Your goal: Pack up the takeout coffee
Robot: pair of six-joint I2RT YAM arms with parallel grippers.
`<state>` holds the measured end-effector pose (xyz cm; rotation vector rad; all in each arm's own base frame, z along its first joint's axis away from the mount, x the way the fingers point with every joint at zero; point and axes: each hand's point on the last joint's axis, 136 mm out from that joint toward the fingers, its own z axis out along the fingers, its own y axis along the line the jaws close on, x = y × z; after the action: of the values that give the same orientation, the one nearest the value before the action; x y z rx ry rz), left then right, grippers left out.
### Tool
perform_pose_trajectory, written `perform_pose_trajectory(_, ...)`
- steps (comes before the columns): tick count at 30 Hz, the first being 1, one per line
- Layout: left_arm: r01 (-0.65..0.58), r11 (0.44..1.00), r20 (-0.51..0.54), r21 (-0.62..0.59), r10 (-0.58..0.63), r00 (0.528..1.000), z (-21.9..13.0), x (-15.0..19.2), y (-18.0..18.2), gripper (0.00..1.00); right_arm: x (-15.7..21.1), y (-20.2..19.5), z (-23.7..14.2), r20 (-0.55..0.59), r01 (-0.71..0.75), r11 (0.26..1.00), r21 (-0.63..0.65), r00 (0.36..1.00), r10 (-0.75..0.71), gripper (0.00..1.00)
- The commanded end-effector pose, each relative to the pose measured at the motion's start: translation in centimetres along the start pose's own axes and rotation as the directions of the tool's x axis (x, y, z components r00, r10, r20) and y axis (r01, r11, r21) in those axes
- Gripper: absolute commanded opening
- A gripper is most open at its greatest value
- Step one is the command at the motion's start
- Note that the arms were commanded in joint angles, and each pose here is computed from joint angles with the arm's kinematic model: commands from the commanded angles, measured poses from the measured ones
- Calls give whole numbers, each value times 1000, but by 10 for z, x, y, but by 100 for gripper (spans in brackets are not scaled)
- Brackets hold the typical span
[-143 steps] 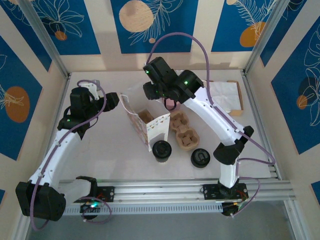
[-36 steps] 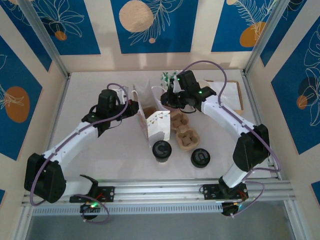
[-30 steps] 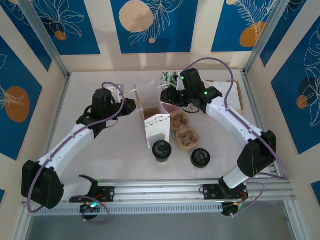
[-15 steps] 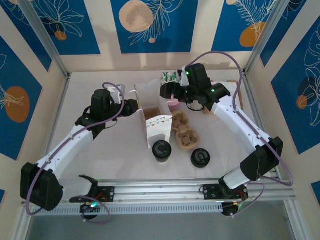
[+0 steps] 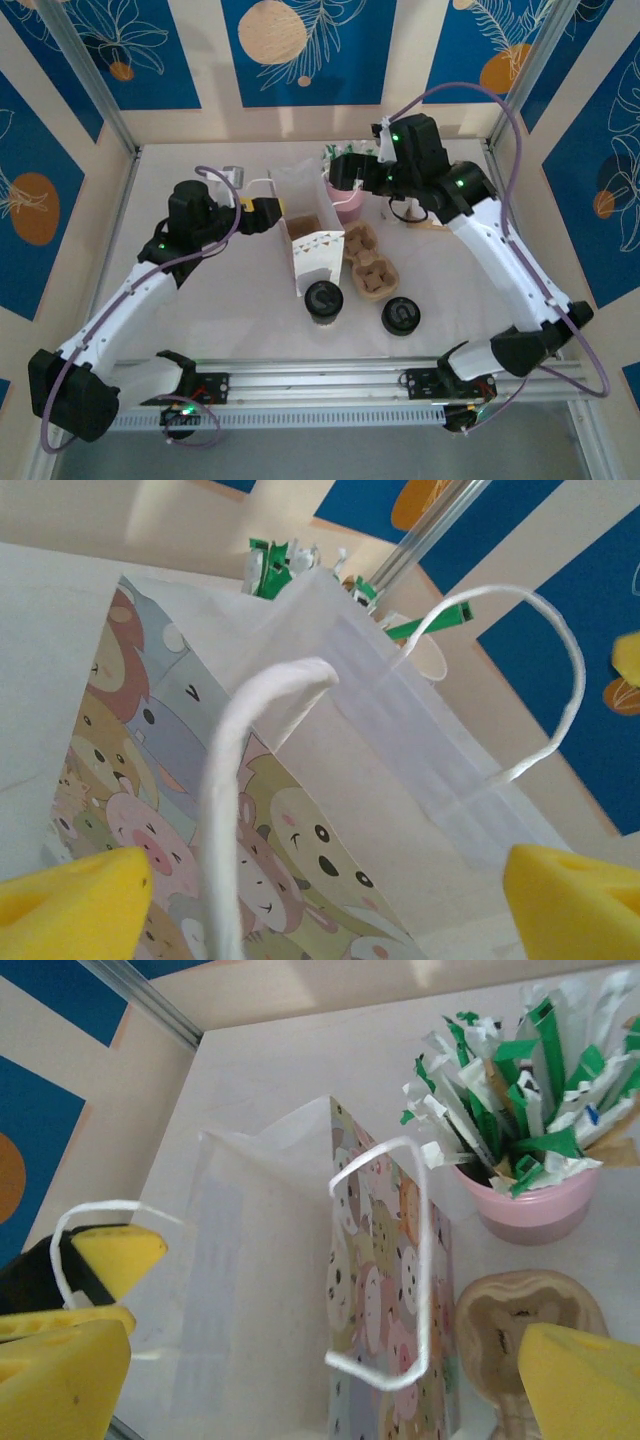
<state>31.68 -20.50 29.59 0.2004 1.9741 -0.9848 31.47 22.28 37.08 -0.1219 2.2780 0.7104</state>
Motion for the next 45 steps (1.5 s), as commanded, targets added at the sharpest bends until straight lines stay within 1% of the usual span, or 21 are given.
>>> perform_pose_trajectory(1, -67, 998, 54, 1, 66, 996, -12, -12, -6, 100, 10, 2, -31, 9, 78, 996, 53, 997, -78, 100)
perform_pose_trajectory(5, -101, 995, 92, -21, 102, 991, -22, -19, -9, 100, 39, 17, -44, -18, 188, 982, 36, 982, -187, 100)
perform_pose_trajectory(8, -128, 991, 117, -47, 133, 984, -30, -23, -9, 100, 67, 34, -50, -41, 297, 954, -31, 954, -298, 99)
perform_pose_trajectory(11, -145, 983, 157, -111, 161, 974, -42, -30, -4, 100, 98, 39, -49, -69, 367, 926, -83, 925, -373, 99)
perform_pose_trajectory(13, -135, 974, 187, -183, 169, 968, -50, -34, 7, 100, 115, 35, -47, -88, 389, 917, -90, 914, -396, 96)
perform_pose_trajectory(17, -106, 943, 222, -316, 182, 958, -67, -39, 27, 100, 161, 30, -34, -162, 437, 887, -150, 874, -458, 93)
perform_pose_trajectory(19, -111, 937, 219, -332, 191, 957, -69, -40, 28, 100, 187, 29, -26, -203, 490, 853, -180, 830, -519, 93)
perform_pose_trajectory(21, -111, 937, 213, -331, 189, 959, -68, -39, 29, 99, 209, 23, -15, -260, 522, 835, -175, 793, -550, 92)
perform_pose_trajectory(23, -113, 941, 205, -318, 185, 961, -66, -38, 27, 99, 224, 18, -5, -304, 535, 830, -157, 773, -557, 91)
perform_pose_trajectory(26, -109, 940, 188, -323, 177, 966, -63, -35, 30, 97, 240, 14, 10, -343, 539, 832, -132, 762, -549, 91)
perform_pose_trajectory(30, -109, 937, 173, -333, 174, 969, -60, -34, 33, 97, 255, 12, 24, -355, 540, 831, -132, 757, -549, 94)
perform_pose_trajectory(33, -108, 939, 167, -327, 169, 971, -59, -32, 33, 97, 259, 5, 33, -362, 539, 836, -104, 763, -536, 94)
perform_pose_trajectory(39, -109, 938, 156, -329, 168, 973, -56, -30, 35, 97, 268, 0, 48, -387, 509, 855, -99, 772, -504, 93)
perform_pose_trajectory(42, -110, 938, 154, -328, 168, 974, -55, -30, 35, 97, 270, -1, 53, -386, 508, 857, -93, 775, -501, 93)
perform_pose_trajectory(45, -112, 938, 152, -329, 170, 974, -55, -30, 36, 96, 269, -8, 58, -391, 517, 853, -62, 774, -498, 93)
